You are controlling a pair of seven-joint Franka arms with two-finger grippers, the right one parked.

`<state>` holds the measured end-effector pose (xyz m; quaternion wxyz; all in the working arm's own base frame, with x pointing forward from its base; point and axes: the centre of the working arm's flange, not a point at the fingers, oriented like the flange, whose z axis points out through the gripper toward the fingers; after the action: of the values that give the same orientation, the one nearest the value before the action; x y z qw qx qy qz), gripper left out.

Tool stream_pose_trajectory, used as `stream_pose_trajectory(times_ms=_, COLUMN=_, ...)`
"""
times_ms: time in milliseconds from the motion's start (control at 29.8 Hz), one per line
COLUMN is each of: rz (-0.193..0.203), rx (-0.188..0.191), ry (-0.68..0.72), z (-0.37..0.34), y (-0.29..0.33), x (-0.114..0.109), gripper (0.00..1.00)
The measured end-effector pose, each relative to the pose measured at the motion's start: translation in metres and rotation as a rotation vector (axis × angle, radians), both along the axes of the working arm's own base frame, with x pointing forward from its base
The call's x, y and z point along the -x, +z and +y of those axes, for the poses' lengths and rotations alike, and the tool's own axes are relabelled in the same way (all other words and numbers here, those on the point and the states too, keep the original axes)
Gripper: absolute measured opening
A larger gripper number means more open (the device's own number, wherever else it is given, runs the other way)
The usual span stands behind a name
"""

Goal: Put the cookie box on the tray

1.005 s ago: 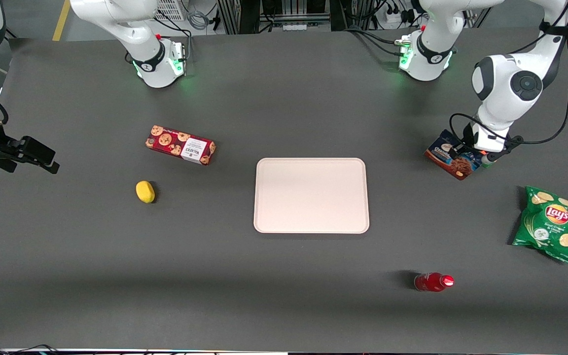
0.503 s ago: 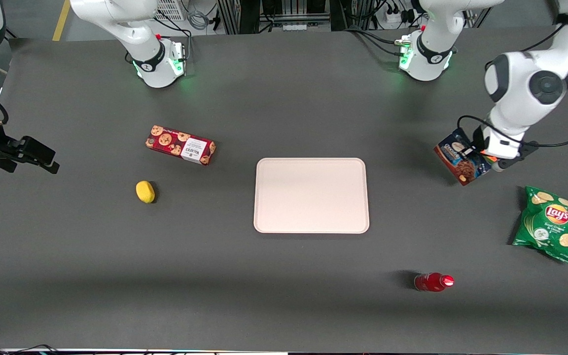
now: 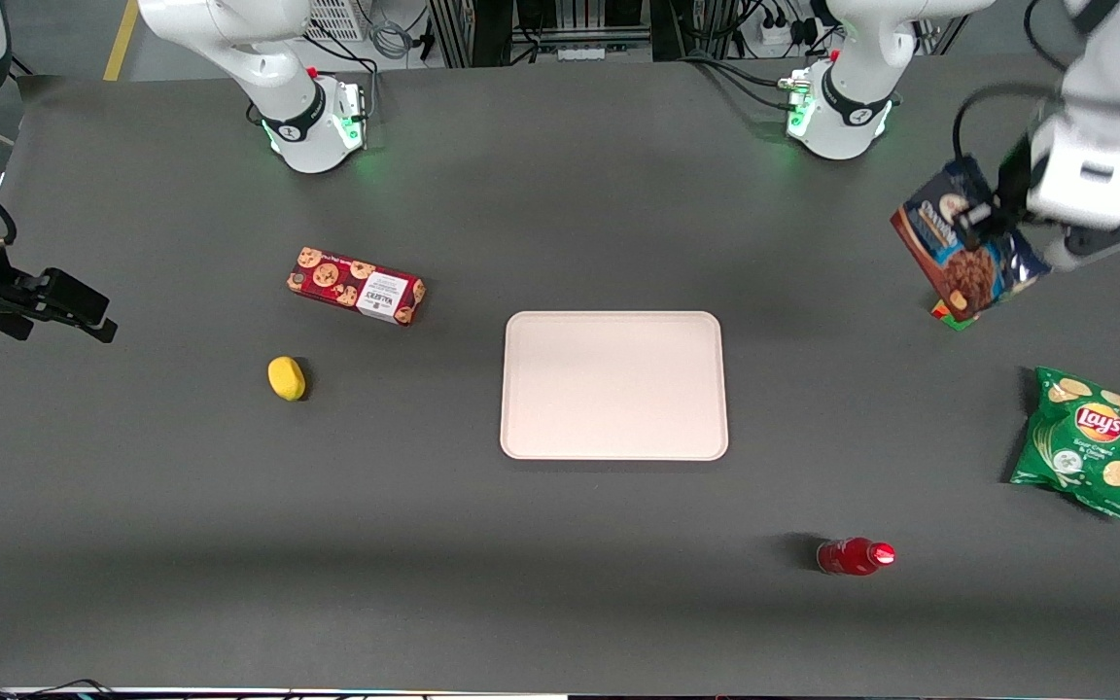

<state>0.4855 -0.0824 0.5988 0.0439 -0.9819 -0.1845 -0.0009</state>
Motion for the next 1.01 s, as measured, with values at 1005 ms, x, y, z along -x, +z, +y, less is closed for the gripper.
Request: stream_pose_trajectory(times_ms=1005, rz=0.05, rx=0.243, ry=-0.396, z=-0.217, y=-0.238, x=-0.08, gripper=0.15)
